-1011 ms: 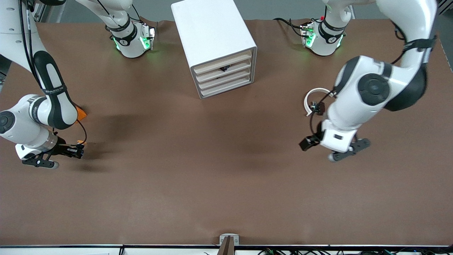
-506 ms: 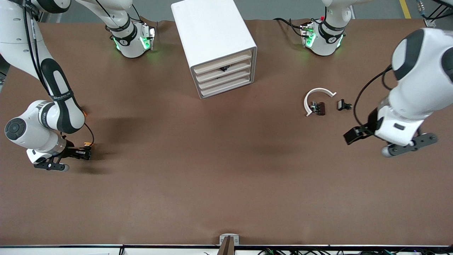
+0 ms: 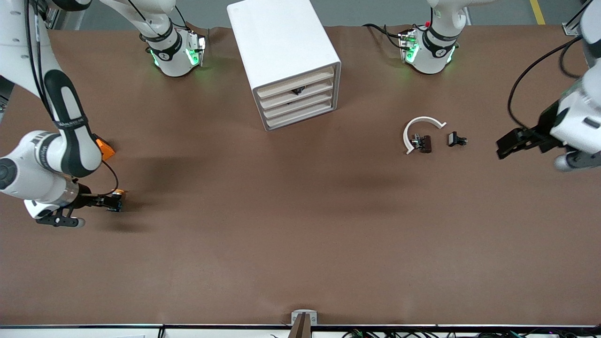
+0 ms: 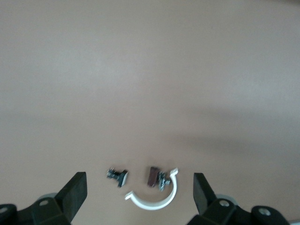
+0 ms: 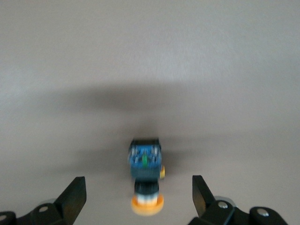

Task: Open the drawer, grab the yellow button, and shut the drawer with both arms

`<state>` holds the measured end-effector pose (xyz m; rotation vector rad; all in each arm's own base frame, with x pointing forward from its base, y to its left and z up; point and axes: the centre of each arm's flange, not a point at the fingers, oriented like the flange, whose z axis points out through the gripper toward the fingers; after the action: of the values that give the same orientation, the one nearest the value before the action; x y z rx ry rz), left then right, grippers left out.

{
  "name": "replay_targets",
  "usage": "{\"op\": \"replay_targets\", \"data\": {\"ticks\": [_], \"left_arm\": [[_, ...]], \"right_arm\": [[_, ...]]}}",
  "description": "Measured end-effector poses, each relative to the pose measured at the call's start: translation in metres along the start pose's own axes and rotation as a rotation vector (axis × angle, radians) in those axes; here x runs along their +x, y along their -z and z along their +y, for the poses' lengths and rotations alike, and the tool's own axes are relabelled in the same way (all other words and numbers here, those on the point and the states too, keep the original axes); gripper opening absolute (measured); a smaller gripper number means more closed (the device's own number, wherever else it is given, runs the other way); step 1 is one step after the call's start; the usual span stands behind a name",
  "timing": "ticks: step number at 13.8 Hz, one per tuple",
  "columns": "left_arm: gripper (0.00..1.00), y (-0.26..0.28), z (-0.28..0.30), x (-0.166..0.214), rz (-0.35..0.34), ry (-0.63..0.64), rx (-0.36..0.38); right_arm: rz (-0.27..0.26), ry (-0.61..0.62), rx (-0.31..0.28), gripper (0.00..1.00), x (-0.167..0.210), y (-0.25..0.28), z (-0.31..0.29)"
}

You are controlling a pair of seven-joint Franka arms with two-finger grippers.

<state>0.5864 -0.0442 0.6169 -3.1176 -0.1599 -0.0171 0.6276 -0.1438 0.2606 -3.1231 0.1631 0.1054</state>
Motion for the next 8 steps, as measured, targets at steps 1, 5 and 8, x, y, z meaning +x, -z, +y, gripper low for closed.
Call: {"op": "replay_targets", "data": {"ticks": [1,5,8], "left_arm": [[1.0,0.005,-0.009,-0.008,-0.022,-0.011,-0.003],[1.0,0.019,-0.005,-0.035,-0.031,-0.039,-0.01],[1.0,0.024,0.003,-0.064,-0.03,-0.057,-0.001]], "right_arm": [[-0.033,0.001,0.006,1.0,-0.007,0.023,-0.002],[-0.094,0.033,0.016,1.0,-0.04,0.12,-0.025],[-0.109,0.038,0.014,1.0,-0.067,0.178,-0.047]]}}
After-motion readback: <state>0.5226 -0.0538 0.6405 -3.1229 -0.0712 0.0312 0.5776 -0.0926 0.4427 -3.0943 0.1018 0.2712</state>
